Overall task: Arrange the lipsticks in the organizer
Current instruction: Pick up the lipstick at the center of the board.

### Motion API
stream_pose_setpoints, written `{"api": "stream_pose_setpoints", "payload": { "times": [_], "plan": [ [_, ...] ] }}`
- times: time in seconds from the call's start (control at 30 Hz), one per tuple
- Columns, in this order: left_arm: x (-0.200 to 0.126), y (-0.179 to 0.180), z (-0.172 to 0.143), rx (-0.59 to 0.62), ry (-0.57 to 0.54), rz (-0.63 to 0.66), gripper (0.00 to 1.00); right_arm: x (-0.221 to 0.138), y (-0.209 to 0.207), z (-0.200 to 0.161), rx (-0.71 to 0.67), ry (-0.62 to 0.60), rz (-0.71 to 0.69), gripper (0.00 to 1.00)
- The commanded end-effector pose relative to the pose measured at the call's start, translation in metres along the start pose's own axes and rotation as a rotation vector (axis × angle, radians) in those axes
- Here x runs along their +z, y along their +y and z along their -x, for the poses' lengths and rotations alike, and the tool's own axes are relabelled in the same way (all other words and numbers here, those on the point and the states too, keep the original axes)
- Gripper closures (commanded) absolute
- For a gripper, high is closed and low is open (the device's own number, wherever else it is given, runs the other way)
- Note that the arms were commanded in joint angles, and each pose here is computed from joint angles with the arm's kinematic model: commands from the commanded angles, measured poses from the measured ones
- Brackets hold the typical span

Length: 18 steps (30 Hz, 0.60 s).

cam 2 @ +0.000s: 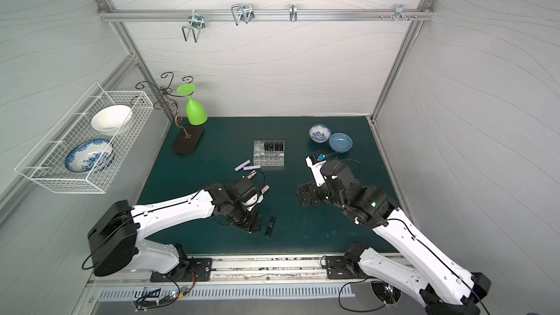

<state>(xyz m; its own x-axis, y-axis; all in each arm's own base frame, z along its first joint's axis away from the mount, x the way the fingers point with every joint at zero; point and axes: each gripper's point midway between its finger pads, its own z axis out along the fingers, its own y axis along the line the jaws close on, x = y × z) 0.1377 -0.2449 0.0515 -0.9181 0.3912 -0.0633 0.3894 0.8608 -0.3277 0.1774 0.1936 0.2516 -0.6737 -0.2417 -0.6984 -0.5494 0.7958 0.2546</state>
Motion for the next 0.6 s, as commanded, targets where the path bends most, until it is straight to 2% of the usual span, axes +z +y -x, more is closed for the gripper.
{"api": "stream_pose_setpoints", "payload": {
  "times": [0.0, 0.23, 0.57],
  "plan": [
    [0.007, -0.008, 0.034, 0.026, -0.099, 0.038, 0.35, 0.005, 0.004, -0.006, 0.031, 0.027, 0.034, 0.08],
    [0.033, -0.019, 0.046, 0.038, -0.081, 0.026, 0.37, 0.006, 0.005, -0.008, 0.039, 0.04, 0.042, 0.08],
    [0.022, -0.042, 0.048, 0.062, -0.12, -0.009, 0.29, -0.006, 0.003, -0.011, 0.04, 0.031, 0.038, 0.09]
  ]
}}
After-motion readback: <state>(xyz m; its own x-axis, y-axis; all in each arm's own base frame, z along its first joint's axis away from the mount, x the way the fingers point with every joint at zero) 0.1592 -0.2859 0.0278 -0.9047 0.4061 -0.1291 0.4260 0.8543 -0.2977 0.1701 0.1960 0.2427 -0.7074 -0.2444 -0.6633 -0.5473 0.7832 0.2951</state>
